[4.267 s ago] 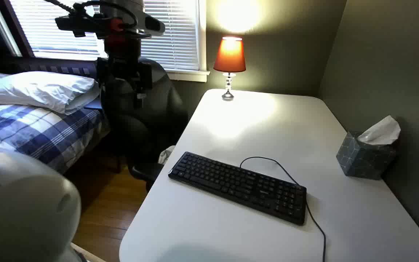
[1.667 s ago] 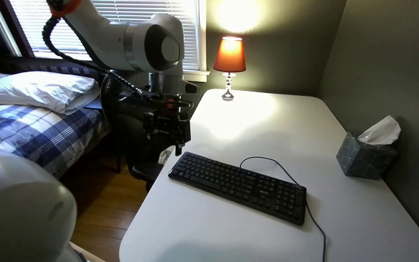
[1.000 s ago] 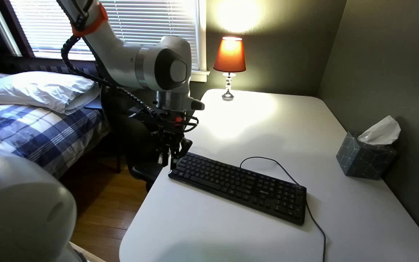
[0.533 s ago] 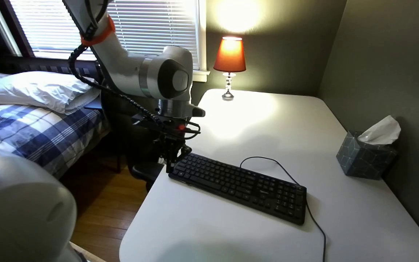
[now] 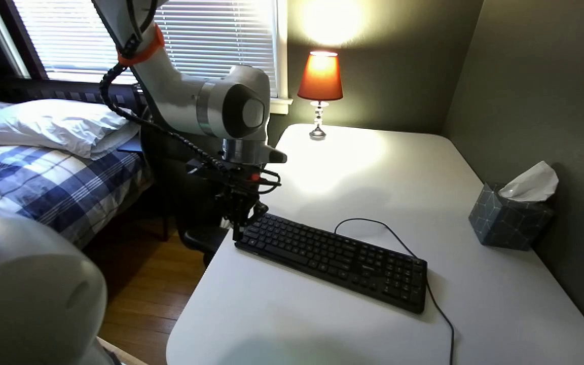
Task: Press a button on the keyboard
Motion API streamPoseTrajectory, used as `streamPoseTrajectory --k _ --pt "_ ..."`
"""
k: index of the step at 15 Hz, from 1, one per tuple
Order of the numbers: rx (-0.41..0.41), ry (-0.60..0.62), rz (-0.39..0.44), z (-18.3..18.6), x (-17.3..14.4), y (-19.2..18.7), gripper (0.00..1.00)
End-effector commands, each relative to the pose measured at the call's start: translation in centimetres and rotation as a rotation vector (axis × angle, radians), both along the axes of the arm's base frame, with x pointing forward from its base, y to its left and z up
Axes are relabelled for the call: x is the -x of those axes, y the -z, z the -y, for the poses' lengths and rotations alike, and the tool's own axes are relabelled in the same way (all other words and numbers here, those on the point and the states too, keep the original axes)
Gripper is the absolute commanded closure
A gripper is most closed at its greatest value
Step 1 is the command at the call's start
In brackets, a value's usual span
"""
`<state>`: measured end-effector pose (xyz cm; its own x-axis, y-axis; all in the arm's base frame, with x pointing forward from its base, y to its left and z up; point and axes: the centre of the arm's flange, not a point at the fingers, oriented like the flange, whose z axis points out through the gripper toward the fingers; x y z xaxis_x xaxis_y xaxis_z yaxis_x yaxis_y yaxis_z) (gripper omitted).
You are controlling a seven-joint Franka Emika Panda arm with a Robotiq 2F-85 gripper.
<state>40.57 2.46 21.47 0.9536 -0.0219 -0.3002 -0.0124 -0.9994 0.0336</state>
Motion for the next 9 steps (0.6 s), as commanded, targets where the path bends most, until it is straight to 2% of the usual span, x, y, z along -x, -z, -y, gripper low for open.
streamPoseTrajectory --k 1,9 --pt "-0.006 -0.002 -0.001 -0.2 -1.1 0.9 1.0" --pt "-0.005 0.007 -0.026 -0.4 -2.7 2.6 1.0"
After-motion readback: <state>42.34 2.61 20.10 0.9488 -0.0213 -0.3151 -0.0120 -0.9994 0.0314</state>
